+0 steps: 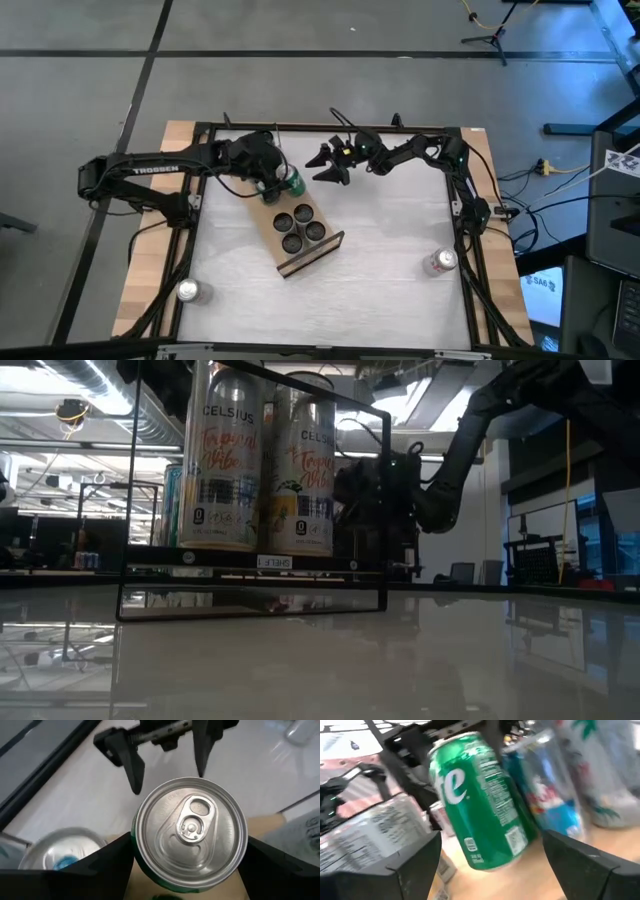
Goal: Place canned beverage on shelf
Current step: Put the green soda can on the shelf aligned with the other green soda can
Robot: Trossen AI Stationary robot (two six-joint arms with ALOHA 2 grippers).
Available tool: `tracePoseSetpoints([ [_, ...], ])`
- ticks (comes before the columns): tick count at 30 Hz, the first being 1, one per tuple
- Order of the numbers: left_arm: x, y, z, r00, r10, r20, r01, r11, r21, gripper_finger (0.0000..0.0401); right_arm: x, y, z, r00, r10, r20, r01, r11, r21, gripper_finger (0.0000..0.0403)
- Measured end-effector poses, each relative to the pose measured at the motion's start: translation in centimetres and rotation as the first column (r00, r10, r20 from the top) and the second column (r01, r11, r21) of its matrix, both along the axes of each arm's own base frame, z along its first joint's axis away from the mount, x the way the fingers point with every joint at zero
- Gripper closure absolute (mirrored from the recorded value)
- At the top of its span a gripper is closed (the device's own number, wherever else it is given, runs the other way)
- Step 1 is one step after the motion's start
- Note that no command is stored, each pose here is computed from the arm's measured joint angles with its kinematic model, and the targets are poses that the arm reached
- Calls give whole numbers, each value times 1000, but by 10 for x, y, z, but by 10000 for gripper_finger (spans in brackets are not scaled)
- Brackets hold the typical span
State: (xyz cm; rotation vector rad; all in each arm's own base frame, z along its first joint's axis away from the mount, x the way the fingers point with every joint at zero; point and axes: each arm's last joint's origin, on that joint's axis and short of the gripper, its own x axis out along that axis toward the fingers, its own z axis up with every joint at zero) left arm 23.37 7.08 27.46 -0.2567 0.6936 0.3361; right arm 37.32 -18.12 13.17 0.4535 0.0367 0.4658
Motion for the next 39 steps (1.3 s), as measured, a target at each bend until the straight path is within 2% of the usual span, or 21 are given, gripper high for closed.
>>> tracePoseSetpoints([
  [4, -1, 0, -2, 1000, 12, -24, -12, 1000, 4, 112, 2, 1, -5, 999, -30, -46, 31, 999, 22, 61],
  [11, -4, -1, -4, 998, 13, -62, -13, 1000, -2, 112, 9, 14, -5, 998, -52, -33, 52, 999, 3, 61],
  [20, -6, -1, -6, 995, 29, -97, -29, 1000, 7, 112, 21, 41, -5, 999, -35, 24, 38, 994, -104, 61],
  [26, -6, -1, -6, 995, 30, -97, -30, 1000, 7, 111, 22, 38, -8, 992, -124, -6, 123, 988, -94, 61],
  [35, -6, 0, -6, 995, 30, -96, -30, 1000, 7, 84, 22, 38, -12, 988, -151, -37, 146, 984, -105, 61],
  [39, -6, 0, -7, 995, 30, -97, -30, 1000, 7, 82, 23, 37, -13, 979, -199, -50, 194, 976, -104, 61],
])
